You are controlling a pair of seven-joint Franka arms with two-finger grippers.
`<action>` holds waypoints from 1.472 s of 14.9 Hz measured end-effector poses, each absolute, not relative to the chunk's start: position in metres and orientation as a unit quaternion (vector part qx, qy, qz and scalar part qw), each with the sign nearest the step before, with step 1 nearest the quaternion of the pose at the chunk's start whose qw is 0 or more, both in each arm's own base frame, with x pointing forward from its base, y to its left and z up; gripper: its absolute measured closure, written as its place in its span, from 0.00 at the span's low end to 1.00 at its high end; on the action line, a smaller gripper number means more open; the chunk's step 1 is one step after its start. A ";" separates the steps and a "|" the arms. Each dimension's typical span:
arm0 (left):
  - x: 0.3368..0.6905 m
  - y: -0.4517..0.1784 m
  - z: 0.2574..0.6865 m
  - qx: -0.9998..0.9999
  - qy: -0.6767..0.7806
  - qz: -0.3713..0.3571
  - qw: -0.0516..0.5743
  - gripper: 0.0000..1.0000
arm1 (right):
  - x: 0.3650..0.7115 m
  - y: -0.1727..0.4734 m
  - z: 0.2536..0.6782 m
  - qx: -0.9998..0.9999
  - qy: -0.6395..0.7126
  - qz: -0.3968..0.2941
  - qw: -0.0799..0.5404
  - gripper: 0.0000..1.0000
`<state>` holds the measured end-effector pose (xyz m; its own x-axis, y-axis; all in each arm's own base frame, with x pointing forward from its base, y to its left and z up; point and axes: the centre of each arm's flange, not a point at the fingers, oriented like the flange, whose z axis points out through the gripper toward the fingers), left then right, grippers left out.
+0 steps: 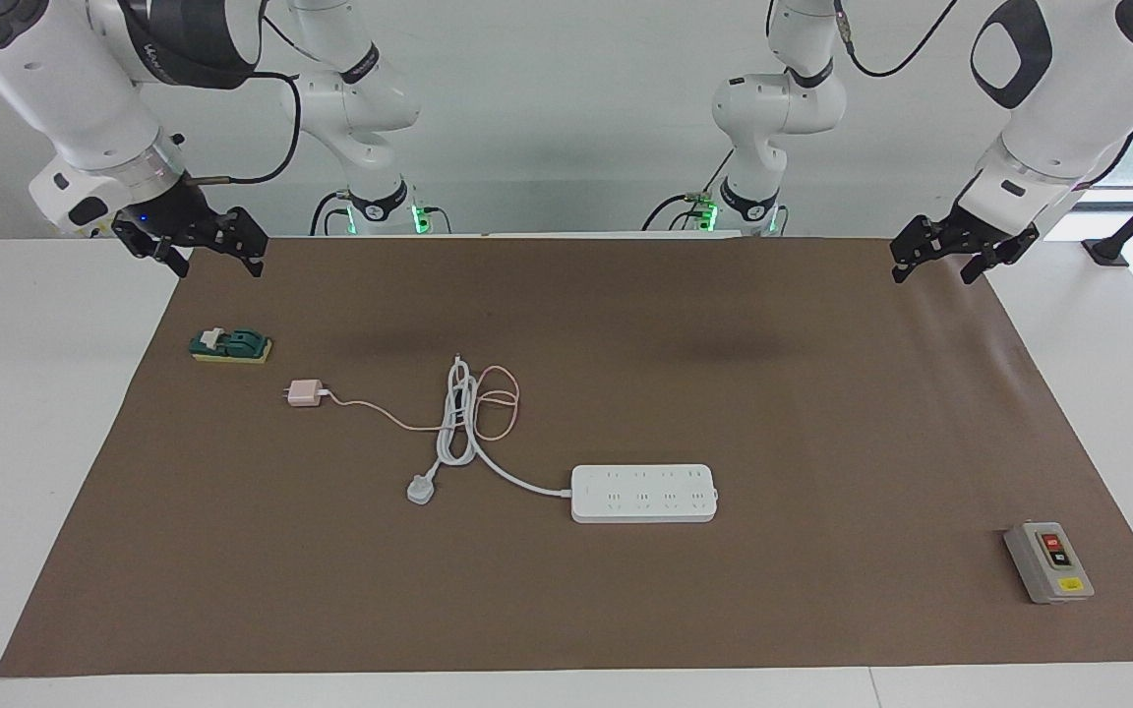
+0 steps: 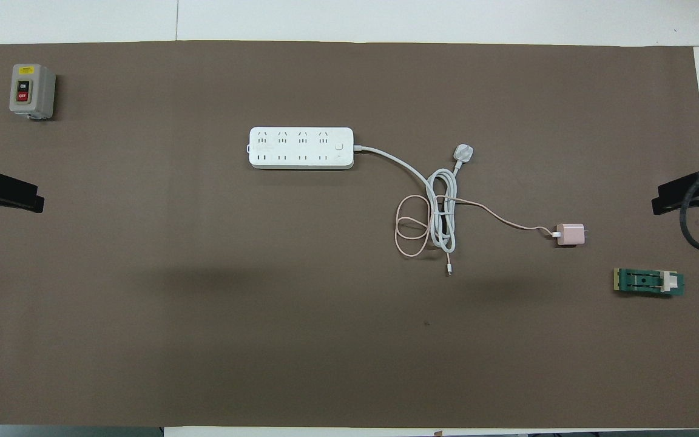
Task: Plug charger into power strip
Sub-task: 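Move the left gripper toward the power strip while the right gripper reaches the charger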
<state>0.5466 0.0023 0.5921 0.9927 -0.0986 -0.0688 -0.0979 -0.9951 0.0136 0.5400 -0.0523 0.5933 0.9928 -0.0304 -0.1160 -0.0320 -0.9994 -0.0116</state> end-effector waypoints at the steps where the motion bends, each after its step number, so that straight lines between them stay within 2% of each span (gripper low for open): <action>1: 0.547 0.002 0.592 0.998 -0.049 -0.035 0.005 0.00 | 0.540 -0.052 0.593 -0.998 0.015 0.058 0.007 0.00; 11: 0.547 0.002 0.592 0.998 -0.049 -0.035 0.005 0.00 | 0.540 -0.055 0.591 -0.998 0.019 0.059 0.007 0.00; 13: 0.547 0.002 0.592 0.998 -0.049 -0.035 0.005 0.00 | 0.544 -0.066 0.593 -0.999 0.032 0.038 0.005 0.00; 15: 0.547 0.002 0.592 0.998 -0.049 -0.035 0.005 0.00 | 0.548 -0.076 0.594 -0.997 0.081 0.020 0.003 0.00; 18: 0.547 0.002 0.592 0.998 -0.049 -0.035 0.005 0.00 | 0.550 -0.066 0.585 -0.978 0.206 0.029 0.002 0.00; 22: 0.545 -0.002 0.596 0.998 -0.058 -0.032 0.005 0.00 | 0.551 -0.052 0.541 -0.924 0.370 0.090 0.040 0.00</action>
<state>0.5452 -0.0024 0.5955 0.9913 -0.1157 -0.0632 -0.1151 -0.9933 0.0139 0.5509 -0.0516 0.5408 0.7099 -0.6764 -0.1962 -0.6910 -0.7228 -0.0078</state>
